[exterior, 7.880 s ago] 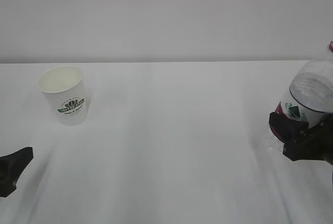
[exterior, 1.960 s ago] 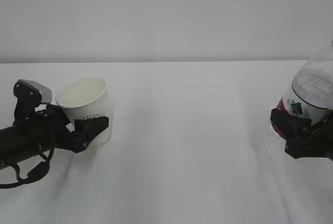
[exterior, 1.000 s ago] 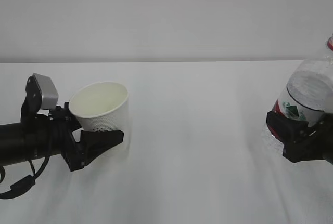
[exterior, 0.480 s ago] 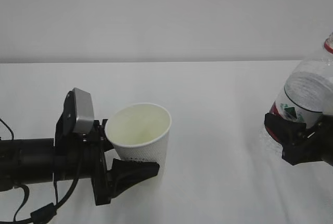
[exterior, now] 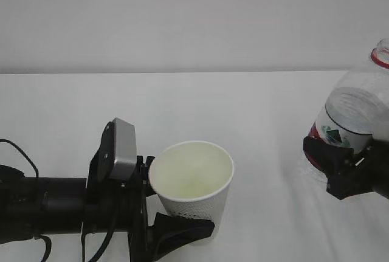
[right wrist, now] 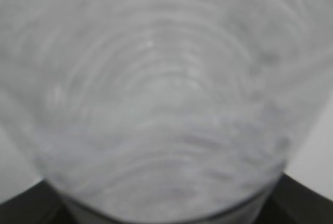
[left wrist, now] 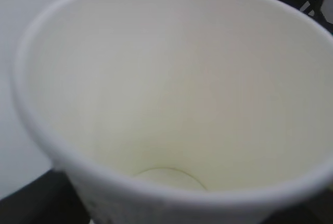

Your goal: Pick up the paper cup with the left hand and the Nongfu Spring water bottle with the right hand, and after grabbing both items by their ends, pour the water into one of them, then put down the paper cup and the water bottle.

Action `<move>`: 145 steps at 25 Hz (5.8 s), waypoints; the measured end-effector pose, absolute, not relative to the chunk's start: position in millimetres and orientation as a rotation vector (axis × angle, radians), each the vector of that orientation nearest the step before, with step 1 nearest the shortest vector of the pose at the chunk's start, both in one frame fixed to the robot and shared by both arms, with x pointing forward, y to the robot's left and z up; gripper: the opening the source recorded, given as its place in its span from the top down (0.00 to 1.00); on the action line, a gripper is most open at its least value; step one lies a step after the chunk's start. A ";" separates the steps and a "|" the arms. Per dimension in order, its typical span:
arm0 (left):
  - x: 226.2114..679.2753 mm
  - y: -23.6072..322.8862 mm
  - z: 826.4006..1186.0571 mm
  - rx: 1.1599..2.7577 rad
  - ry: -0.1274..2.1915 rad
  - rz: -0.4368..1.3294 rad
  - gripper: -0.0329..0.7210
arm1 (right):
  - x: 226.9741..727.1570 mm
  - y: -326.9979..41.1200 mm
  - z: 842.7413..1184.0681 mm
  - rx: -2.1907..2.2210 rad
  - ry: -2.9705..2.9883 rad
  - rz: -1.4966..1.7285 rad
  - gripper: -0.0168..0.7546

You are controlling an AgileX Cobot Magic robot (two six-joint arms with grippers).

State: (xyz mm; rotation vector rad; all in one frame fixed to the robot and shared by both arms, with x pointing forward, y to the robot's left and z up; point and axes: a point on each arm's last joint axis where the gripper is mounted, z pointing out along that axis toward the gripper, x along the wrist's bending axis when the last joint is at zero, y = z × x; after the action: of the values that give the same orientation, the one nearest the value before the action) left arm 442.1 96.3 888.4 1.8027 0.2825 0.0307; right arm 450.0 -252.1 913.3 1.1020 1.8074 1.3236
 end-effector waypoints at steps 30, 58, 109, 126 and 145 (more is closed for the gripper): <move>425.6 80.0 888.8 1.810 0.212 -0.023 0.17 | 467.3 -236.5 922.7 0.916 1.978 1.402 0.35; 425.6 80.0 888.8 1.810 0.212 -0.023 0.17 | 501.5 -194.2 953.7 0.567 2.111 1.424 0.35; 425.7 62.7 897.8 1.792 0.017 0.010 0.17 | 509.3 -177.0 970.4 -0.028 2.005 1.208 0.35; 423.8 62.8 897.2 1.798 0.003 -0.009 0.17 | 513.0 -178.9 974.1 -0.181 1.903 1.068 0.35; 424.3 62.8 897.4 1.796 0.010 -0.007 0.17 | 518.4 -182.3 979.7 -0.225 1.801 0.959 0.35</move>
State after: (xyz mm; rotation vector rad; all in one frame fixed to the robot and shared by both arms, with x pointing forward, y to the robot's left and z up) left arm 424.3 62.8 897.4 1.7963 0.0100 -0.0071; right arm 518.4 -182.3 979.7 -0.2250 1.8014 0.9592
